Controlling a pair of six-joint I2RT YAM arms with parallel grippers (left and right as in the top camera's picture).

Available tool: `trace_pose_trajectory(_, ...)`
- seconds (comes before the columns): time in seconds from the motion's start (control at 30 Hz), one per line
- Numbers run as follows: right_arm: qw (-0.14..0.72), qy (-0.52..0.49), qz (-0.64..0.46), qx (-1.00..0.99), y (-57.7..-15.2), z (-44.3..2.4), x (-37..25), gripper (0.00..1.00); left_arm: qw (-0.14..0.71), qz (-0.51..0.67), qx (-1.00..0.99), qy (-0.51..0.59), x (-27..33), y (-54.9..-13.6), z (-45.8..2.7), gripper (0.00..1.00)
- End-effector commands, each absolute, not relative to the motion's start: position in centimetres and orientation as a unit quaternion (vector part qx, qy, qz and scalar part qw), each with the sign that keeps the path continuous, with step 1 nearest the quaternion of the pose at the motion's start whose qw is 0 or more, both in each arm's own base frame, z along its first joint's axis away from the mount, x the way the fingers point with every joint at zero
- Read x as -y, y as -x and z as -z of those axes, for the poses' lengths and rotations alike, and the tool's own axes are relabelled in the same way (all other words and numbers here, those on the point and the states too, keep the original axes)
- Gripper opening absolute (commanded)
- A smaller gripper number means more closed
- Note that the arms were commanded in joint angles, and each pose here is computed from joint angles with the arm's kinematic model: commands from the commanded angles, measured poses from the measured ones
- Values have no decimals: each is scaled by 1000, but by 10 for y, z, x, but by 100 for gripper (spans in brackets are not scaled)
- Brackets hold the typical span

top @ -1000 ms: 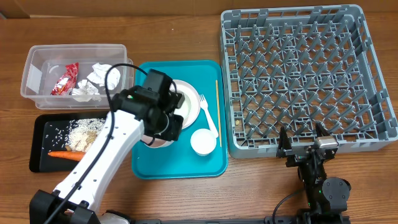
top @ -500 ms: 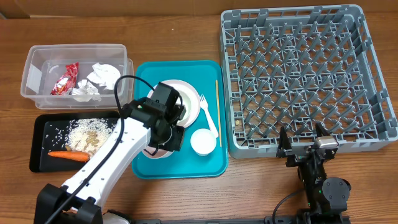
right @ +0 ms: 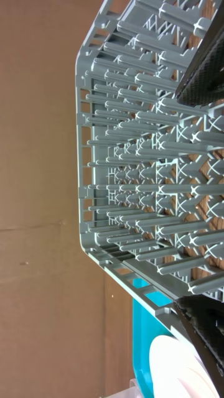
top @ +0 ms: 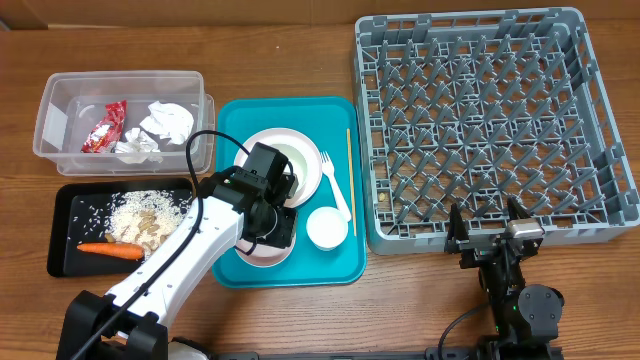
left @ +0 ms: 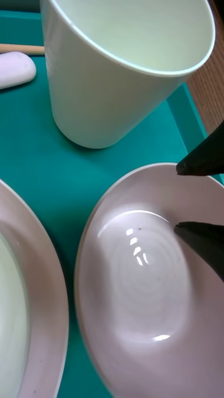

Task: Sort waste into correct bins and load items into the dishwasher
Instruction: 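Set the bowl down on the teal tray and open the left gripper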

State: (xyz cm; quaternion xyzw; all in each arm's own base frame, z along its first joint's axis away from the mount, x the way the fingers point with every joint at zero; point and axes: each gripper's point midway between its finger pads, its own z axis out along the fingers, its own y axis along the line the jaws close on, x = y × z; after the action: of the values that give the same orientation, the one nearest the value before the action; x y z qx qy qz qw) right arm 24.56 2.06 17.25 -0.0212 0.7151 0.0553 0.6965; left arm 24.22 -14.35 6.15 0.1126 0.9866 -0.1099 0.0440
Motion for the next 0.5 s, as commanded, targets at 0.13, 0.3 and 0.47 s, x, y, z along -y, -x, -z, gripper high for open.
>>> trace_pose_trajectory(0.13,698,21,-54,-714,-246,-171,-20,100,53,108,-986,-112,143,-243,-69,24)
trace_pose_trajectory(0.3,698,21,-54,-714,-246,-171,-20,100,75,123,-983,-113,150,-254,-87,24)
trace_pose_trajectory(0.47,698,21,-54,-714,-246,-171,-20,100,85,220,-964,-123,185,-259,-113,25)
